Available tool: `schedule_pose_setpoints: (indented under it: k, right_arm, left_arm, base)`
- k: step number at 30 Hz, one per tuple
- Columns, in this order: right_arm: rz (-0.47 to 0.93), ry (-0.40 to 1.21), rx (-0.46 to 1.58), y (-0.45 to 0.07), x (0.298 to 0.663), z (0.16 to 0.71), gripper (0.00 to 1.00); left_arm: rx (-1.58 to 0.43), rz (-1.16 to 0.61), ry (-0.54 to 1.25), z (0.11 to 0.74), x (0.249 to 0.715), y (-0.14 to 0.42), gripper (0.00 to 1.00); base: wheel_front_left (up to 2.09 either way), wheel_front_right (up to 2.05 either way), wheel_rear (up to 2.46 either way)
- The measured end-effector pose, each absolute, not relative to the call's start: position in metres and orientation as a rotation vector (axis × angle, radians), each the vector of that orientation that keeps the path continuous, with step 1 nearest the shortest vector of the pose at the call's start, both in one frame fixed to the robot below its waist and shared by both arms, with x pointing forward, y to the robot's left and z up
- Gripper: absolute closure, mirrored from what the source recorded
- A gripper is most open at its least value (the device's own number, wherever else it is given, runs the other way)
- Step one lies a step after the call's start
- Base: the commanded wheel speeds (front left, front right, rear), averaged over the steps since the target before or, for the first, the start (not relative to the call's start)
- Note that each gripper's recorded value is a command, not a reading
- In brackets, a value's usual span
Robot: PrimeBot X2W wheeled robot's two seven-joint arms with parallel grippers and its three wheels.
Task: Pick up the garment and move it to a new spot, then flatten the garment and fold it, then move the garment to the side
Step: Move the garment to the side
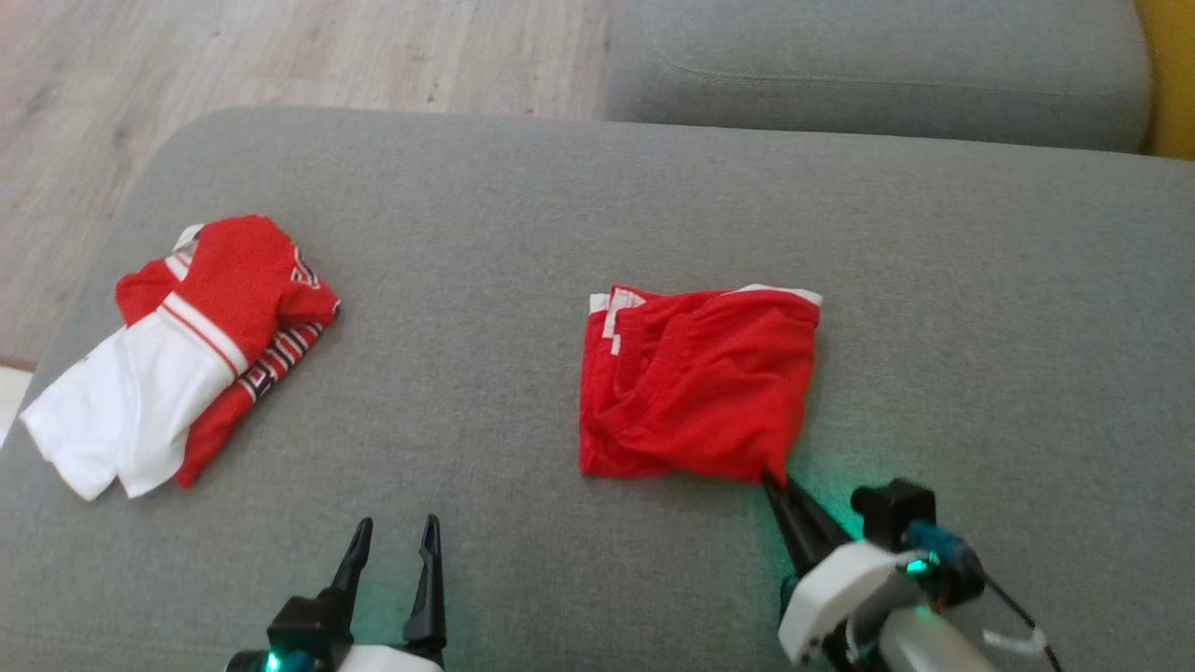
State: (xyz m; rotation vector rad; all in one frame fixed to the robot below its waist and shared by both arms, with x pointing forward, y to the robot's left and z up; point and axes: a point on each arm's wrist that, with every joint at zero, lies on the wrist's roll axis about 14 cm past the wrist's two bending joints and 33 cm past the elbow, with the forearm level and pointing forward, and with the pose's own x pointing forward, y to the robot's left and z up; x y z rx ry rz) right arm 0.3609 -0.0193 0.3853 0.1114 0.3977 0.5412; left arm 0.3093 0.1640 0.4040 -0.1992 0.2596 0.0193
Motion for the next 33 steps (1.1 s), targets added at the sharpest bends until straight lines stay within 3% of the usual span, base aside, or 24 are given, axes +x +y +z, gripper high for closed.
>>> schedule_pose_setpoints:
  k: [7, 8, 9, 10, 17, 24, 33]
  right_arm:
    - [0.525, 0.469, 0.112, -0.03, 0.324, 0.363, 1.0]
    - [0.523, 0.469, 0.102, -0.033, 0.32, 0.361, 0.79]
    - [0.518, 0.465, 0.104, -0.034, 0.32, 0.362, 0.1]
    - [0.512, 0.461, 0.108, -0.035, 0.321, 0.363, 0.0]
    - [0.403, 0.345, 0.195, -0.057, 0.335, 0.393, 0.0]
    - [0.196, 0.108, 0.212, -0.124, 0.371, 0.454, 0.0]
    - [0.142, 0.155, 0.178, -0.143, 0.364, 0.438, 0.0]
  left_arm:
    - [-0.203, -0.015, 0.252, 0.407, 0.314, 0.154, 0.0]
    - [-0.202, -0.027, 0.252, 0.407, 0.316, 0.151, 0.0]
    - [-0.204, -0.031, 0.252, 0.407, 0.316, 0.15, 0.0]
    - [-0.204, -0.035, 0.253, 0.407, 0.317, 0.148, 0.0]
    - [-0.195, -0.063, 0.235, 0.413, 0.325, 0.141, 0.0]
    - [-0.138, -0.065, 0.193, 0.425, 0.337, 0.146, 0.0]
    - [-0.097, -0.069, 0.171, 0.43, 0.342, 0.148, 0.0]
  base:
    - [0.0, 0.0, 0.0]
    - [0.0, 0.0, 0.0]
    - [0.0, 0.0, 0.0]
    - [0.0, 0.0, 0.0]
    - [0.0, 0.0, 0.0]
    - [0.0, 0.0, 0.0]
    - [0.0, 0.0, 0.0]
